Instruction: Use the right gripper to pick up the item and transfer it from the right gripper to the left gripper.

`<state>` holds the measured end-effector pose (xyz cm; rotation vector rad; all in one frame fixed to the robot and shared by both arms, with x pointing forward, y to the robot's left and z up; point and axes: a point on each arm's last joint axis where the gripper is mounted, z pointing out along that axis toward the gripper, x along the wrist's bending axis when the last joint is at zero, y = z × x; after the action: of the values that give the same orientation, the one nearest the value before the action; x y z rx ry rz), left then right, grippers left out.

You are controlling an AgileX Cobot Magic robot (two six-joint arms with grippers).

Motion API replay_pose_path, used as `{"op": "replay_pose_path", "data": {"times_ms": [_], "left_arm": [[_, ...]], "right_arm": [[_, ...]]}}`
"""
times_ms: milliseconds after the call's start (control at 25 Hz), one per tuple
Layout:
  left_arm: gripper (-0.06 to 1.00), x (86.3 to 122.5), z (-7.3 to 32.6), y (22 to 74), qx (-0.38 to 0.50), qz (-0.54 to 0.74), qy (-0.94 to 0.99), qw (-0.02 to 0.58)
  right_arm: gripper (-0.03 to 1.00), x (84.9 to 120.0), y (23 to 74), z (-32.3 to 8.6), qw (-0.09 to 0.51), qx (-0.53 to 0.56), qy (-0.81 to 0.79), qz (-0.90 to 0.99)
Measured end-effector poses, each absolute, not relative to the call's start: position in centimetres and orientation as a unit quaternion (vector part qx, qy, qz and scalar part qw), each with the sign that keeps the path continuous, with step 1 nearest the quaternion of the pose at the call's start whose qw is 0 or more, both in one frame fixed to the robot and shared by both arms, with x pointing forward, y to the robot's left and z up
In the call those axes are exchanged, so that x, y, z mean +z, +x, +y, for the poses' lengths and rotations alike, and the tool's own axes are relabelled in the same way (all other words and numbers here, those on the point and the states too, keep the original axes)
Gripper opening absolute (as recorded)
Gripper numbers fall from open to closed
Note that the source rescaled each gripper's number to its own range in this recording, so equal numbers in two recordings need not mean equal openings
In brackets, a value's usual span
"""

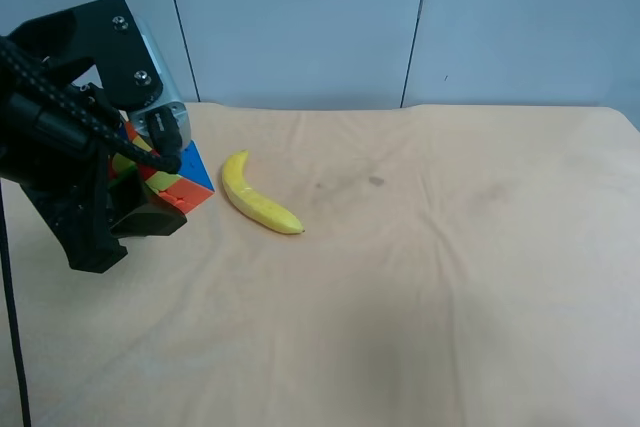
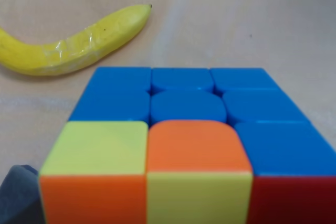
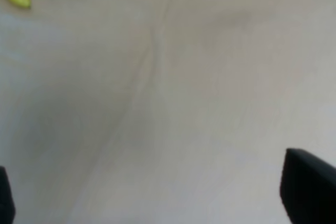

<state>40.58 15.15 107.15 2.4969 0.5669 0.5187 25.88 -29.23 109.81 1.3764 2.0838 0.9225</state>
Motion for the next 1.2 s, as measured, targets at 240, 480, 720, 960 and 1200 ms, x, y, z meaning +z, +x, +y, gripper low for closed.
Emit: {"op": "replay_pose_path", "data": {"times_ms": [240,480,720,960,1200], "left_arm": [[0.00,107.2,15.2,40.6,0.192,0.209,0.923,0.261],[0.00,107.2,15.2,40.6,0.192,0.209,0.923,0.261],[0.00,107.2,15.2,40.6,0.192,0.209,0.923,0.261],[0.00,107.2,15.2,40.6,0.192,0.209,0.923,0.261],[0.00,107.2,15.2,40.6,0.192,0.209,0.923,0.261]], "right_arm": [[1.00,106.5,24.5,-29.6,0.252,0.374,0.484,0.750],[1.00,105.3,24.5,-29.5,0.262,0.395,0.475,0.741],[1.00,105.2,24.6,-29.4,0.263,0.398,0.474,0.740],[1.00,105.2,24.6,-29.4,0.265,0.396,0.480,0.736],[1.00,105.2,24.6,-29.6,0.302,0.372,0.544,0.689]]}}
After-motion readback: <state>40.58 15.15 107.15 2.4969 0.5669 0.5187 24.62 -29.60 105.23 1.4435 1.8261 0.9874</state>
